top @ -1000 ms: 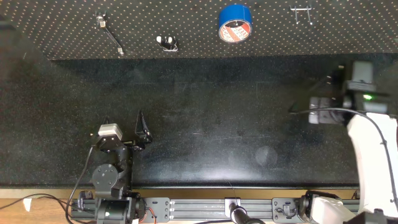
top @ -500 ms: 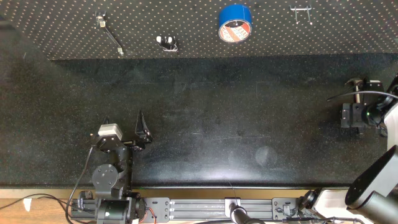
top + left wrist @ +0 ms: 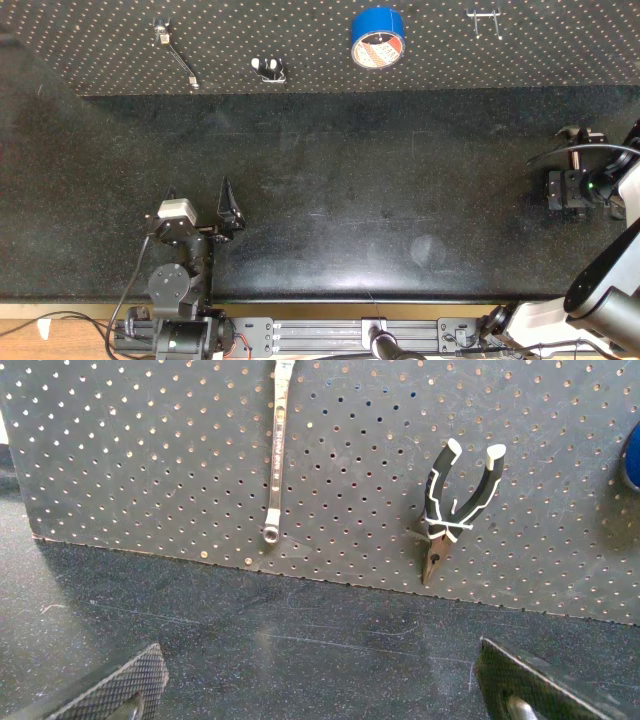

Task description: Place Tools Onto Pegboard

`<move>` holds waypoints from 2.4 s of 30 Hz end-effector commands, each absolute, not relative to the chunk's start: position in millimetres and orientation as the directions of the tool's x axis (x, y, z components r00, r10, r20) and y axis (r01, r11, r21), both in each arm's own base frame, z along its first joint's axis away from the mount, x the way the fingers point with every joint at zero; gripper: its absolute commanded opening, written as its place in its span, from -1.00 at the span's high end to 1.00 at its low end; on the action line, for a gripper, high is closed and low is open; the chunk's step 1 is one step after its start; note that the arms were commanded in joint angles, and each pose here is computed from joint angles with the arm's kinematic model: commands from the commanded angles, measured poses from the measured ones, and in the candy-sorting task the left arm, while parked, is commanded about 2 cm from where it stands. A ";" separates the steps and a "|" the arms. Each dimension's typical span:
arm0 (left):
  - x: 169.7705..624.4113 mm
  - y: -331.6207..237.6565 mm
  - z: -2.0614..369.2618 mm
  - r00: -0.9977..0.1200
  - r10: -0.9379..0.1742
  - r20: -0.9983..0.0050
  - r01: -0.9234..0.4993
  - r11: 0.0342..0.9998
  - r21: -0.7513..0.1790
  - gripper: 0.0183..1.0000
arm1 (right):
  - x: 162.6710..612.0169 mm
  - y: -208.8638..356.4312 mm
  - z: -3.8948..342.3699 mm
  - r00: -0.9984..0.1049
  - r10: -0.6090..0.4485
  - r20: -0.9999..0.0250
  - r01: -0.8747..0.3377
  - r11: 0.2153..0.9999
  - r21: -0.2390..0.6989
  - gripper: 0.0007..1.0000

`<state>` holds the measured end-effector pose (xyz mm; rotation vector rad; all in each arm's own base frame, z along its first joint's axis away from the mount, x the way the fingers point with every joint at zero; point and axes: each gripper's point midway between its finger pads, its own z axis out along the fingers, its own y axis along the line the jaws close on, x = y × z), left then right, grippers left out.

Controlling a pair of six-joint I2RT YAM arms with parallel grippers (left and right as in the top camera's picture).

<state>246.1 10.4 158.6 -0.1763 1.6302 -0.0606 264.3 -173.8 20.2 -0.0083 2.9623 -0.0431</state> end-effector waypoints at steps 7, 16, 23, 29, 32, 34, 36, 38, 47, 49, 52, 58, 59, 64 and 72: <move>245.8 9.7 157.8 -0.060 -0.138 -0.989 -0.074 0.988 -0.134 -0.99 | 261.7 -171.6 13.5 -0.987 -0.016 -0.163 -0.015 1.000 -0.010 0.62; 245.8 9.7 157.8 -0.060 -0.138 -0.989 -0.074 0.988 -0.134 -0.99 | 281.8 -166.4 76.4 -0.909 0.170 -0.380 0.176 0.984 0.019 0.85; 245.8 9.7 157.8 -0.060 -0.138 -0.989 -0.074 0.988 -0.134 -0.99 | 322.9 -82.7 194.7 -0.698 0.124 -0.705 0.110 0.992 0.066 0.85; 245.8 9.7 157.8 -0.060 -0.138 -0.989 -0.074 0.988 -0.134 -0.99 | 363.8 -2.4 259.4 -0.476 -0.036 -0.879 -0.111 0.994 0.019 0.86; 245.8 9.7 157.8 -0.060 -0.138 -0.989 -0.074 0.988 -0.134 -0.99 | 376.2 11.9 229.0 -0.546 -0.052 -0.836 -0.150 0.988 0.036 0.86; 245.8 9.7 157.8 -0.060 -0.138 -0.989 -0.074 0.988 -0.134 -0.99 | 381.1 17.0 219.6 -0.563 -0.059 -0.824 -0.163 0.986 0.041 0.86; 245.8 9.7 157.8 -0.060 -0.138 -0.989 -0.074 0.988 -0.134 -0.99 | 386.9 23.8 213.9 -0.566 -0.070 -0.821 -0.181 0.983 0.041 0.86; 245.8 9.7 157.8 -0.060 -0.138 -0.989 -0.074 0.988 -0.134 -0.99 | 389.3 23.9 207.7 -0.579 -0.070 -0.813 -0.181 0.983 0.045 0.86; 245.8 9.7 157.8 -0.060 -0.138 -0.989 -0.074 0.988 -0.134 -0.99 | 391.8 23.8 179.2 -0.646 -0.068 -0.760 -0.176 0.983 0.062 -0.26; 245.8 9.7 157.8 -0.060 -0.138 -0.989 -0.074 0.988 -0.134 -0.99 | 391.8 21.8 178.7 -0.648 -0.068 -0.759 -0.167 0.984 0.054 -0.65; 245.8 9.7 157.8 -0.060 -0.138 -0.989 -0.074 0.988 -0.134 -0.99 | 389.8 15.3 173.6 -0.648 -0.068 -0.759 -0.138 0.990 0.029 -1.00; 245.8 9.7 157.8 -0.060 -0.138 -0.989 -0.074 0.988 -0.134 -0.99 | 350.8 16.5 126.2 -0.502 -0.071 -0.862 -0.142 0.990 0.001 -0.99; 245.8 9.7 157.8 -0.060 -0.138 -0.989 -0.074 0.988 -0.134 -0.99 | 341.8 16.7 121.7 -0.485 -0.059 -0.873 -0.136 0.991 0.008 -0.99; 245.8 9.7 157.8 -0.060 -0.138 -0.989 -0.074 0.988 -0.134 -0.99 | 292.5 17.8 103.0 -0.391 0.016 -0.920 -0.106 0.992 0.062 -0.99; 245.8 9.7 157.8 -0.060 -0.138 -0.989 -0.074 0.988 -0.134 -0.99 | 261.4 18.5 96.2 -0.332 0.039 -0.942 -0.101 0.992 0.077 -0.99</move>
